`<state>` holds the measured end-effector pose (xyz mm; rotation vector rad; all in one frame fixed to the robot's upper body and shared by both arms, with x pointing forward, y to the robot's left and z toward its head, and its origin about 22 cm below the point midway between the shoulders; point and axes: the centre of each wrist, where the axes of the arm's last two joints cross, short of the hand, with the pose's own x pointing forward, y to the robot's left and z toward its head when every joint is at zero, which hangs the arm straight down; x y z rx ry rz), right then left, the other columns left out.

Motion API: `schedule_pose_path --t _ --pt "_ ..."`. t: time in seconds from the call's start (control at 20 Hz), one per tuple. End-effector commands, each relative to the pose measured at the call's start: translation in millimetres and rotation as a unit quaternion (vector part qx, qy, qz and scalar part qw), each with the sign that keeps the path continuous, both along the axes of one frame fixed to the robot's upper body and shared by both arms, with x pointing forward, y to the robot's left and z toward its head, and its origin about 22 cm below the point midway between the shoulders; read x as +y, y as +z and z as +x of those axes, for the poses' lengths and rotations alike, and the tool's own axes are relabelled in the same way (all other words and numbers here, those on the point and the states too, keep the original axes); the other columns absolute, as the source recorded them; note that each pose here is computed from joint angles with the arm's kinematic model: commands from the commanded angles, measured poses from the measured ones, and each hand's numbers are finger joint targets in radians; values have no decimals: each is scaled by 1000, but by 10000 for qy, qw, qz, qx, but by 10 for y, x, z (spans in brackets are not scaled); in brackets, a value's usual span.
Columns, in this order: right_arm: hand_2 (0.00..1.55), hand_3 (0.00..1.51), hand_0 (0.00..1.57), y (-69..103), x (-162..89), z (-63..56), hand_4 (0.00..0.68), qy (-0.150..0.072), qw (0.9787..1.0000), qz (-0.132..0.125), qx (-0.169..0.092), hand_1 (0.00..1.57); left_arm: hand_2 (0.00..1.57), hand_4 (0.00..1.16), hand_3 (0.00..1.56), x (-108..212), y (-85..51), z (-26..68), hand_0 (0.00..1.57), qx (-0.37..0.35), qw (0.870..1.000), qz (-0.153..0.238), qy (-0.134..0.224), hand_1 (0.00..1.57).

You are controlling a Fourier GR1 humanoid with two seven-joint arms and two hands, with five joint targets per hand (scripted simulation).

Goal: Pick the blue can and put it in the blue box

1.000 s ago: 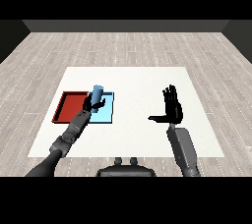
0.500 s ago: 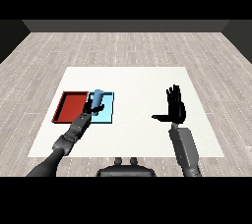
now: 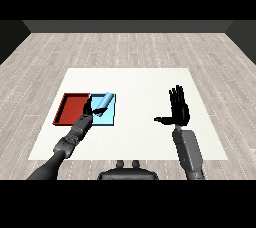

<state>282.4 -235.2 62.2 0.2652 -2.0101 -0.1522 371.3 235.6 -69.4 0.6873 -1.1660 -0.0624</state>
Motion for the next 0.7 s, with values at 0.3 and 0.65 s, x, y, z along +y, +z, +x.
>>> schedule_pose_path --t 0.3,0.65 --pt "0 0 0 17 -14 2 0 96 9992 -382 23 0 0 0 0 -520 720 392 0 -3466 9172 -1087 -1640 0" --pt "0 0 0 -254 -81 -157 0 334 9973 -582 309 0 0 0 0 -380 391 -58 0 -3669 8440 -2625 -2902 0"
